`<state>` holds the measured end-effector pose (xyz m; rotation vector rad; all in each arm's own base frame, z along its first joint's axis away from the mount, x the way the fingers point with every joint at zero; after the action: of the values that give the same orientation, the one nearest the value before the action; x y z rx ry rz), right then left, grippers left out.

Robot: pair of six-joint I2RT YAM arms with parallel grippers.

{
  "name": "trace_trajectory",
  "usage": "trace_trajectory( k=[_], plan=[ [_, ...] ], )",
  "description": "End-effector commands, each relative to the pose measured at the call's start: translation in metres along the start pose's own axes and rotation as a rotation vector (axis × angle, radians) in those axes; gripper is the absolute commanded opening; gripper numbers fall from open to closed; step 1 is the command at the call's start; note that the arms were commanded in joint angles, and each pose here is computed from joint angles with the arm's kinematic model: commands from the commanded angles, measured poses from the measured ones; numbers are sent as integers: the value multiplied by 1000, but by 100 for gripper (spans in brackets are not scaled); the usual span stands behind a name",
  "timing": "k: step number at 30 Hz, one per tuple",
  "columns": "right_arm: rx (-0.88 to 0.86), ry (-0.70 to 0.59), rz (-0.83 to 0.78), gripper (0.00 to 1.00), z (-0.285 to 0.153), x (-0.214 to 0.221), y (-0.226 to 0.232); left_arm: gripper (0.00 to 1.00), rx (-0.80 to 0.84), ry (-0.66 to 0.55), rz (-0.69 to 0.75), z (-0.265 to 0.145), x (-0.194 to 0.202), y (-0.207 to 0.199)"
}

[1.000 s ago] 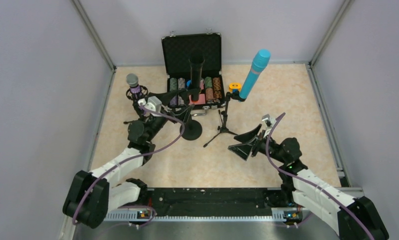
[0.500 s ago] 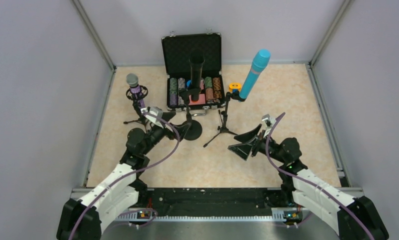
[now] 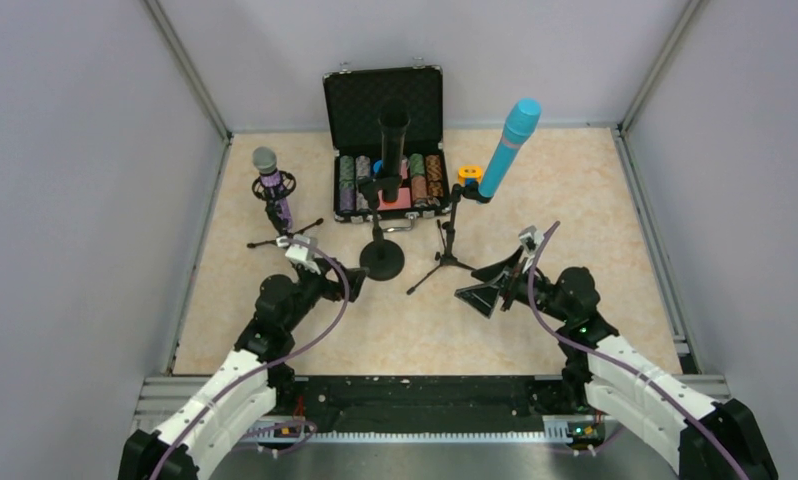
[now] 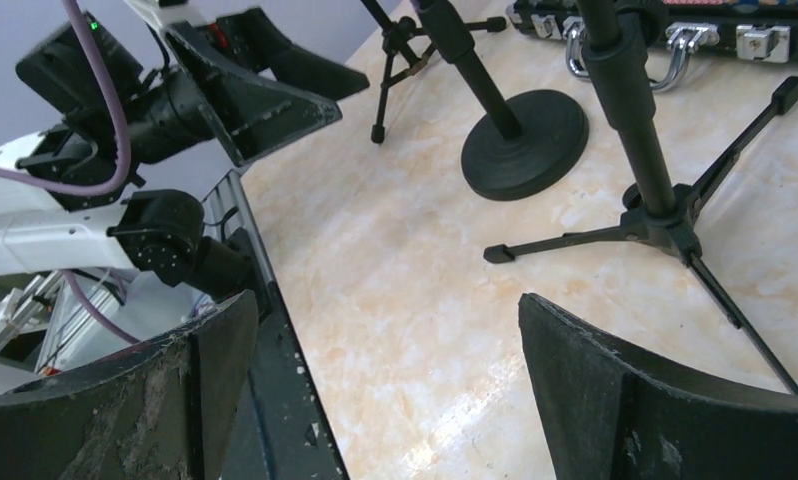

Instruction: Attach the microphones to the stand

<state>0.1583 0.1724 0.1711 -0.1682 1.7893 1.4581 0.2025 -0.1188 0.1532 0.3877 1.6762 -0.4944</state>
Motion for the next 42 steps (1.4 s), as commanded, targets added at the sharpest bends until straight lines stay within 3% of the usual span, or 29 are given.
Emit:
trace_trajectory(
  k=[1, 9, 19, 27, 33, 38, 42],
  plan=[
    [16, -45, -61, 99, 4, -19, 5, 99, -138, -33, -51, -7, 9, 14],
    [82, -85, -48, 99, 6, -24, -3, 99, -248, -123, -35, -19, 8, 26],
    [166, -126, -79, 99, 7, -36, -10, 99, -335, -110, -34, -19, 8, 37],
    [225, -90, -140, 99, 14, -46, -15, 99, -261, -44, 73, 0, -8, 33],
    [356, -24, -175, 99, 19, -58, -32, 99, -266, 86, 177, 22, -17, 41],
    [466, -112, -125, 99, 1, -75, -57, 99, -366, 81, 253, 28, -27, 57],
    [663, -281, -135, 99, -34, -87, -91, 99, -469, 3, 304, 25, -38, 74]
  ],
)
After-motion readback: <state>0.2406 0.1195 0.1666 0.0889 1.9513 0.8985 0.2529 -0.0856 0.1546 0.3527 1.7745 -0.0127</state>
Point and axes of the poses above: each gripper's point midway between its finger pads, its own z axis out along the fingers, its own y axis along the line the jaws close on, x = y × z, the point moved 6 cm from there along -z, back along the fingers, and after that the axes turned 15 degrees about z, right-handed, at the moved point
